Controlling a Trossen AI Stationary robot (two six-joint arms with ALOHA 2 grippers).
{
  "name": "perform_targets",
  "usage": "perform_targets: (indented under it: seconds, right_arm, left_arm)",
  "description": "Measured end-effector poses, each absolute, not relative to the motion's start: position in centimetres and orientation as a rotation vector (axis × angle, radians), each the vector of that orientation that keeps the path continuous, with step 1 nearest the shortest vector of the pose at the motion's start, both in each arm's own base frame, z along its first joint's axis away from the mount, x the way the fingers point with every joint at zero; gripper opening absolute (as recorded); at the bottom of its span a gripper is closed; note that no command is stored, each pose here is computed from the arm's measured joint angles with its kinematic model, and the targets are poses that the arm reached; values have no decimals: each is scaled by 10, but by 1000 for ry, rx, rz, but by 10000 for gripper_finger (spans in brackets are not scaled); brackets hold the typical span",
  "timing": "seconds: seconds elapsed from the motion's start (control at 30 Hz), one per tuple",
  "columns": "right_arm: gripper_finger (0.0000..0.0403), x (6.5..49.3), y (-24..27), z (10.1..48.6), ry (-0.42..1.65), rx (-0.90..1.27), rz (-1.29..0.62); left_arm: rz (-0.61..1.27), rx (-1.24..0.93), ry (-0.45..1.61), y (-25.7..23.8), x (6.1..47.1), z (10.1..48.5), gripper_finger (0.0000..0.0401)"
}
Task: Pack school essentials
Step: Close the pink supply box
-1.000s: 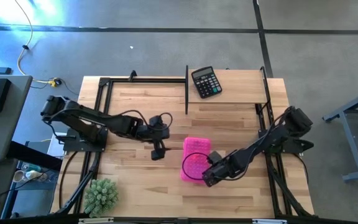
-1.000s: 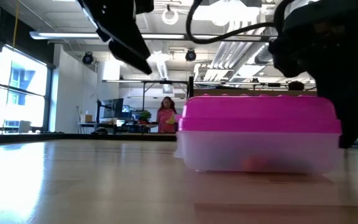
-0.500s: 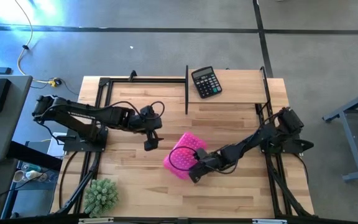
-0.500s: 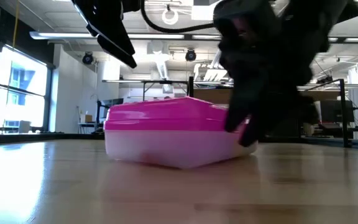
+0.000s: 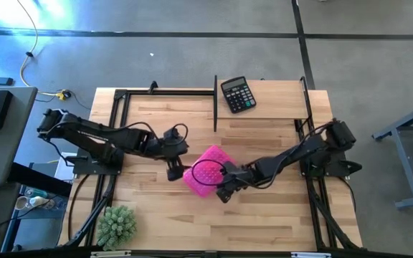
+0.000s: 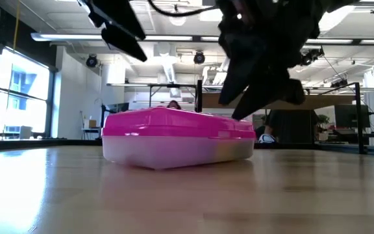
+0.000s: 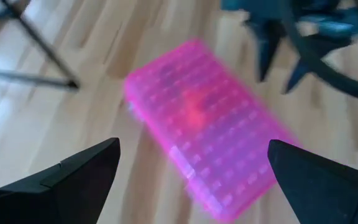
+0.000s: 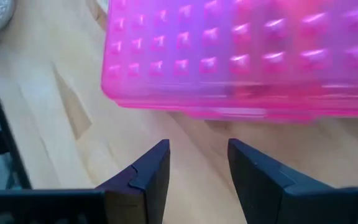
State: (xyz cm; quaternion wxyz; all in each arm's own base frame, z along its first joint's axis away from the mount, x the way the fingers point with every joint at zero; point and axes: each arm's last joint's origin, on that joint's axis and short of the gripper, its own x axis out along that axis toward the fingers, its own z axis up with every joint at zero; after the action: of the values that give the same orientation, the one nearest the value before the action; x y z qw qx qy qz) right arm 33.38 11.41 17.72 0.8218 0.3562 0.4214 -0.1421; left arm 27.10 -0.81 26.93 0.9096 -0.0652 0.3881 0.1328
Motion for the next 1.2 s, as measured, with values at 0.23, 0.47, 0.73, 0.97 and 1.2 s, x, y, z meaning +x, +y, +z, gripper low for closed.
perform_targets:
  seconds: [0.23, 0.47, 0.73, 0.97, 1.2]
  right_arm:
    - [153, 319, 89, 214, 819, 648, -373]
    - [153, 323, 47, 237, 721, 569, -360]
    - [153, 337, -2, 248, 584, 533, -318]
    - [153, 343, -30, 250, 518, 501, -305]
    - [153, 350, -34, 241, 522, 499, -298]
  left_arm:
    - [214, -203, 662, -29, 282, 248, 400]
    - [154, -208, 620, -48, 296, 234, 400]
    - [106, -196, 603, -67, 318, 206, 400]
    - [81, -211, 593, -79, 333, 182, 400]
    - [96, -225, 626, -85, 339, 162, 400]
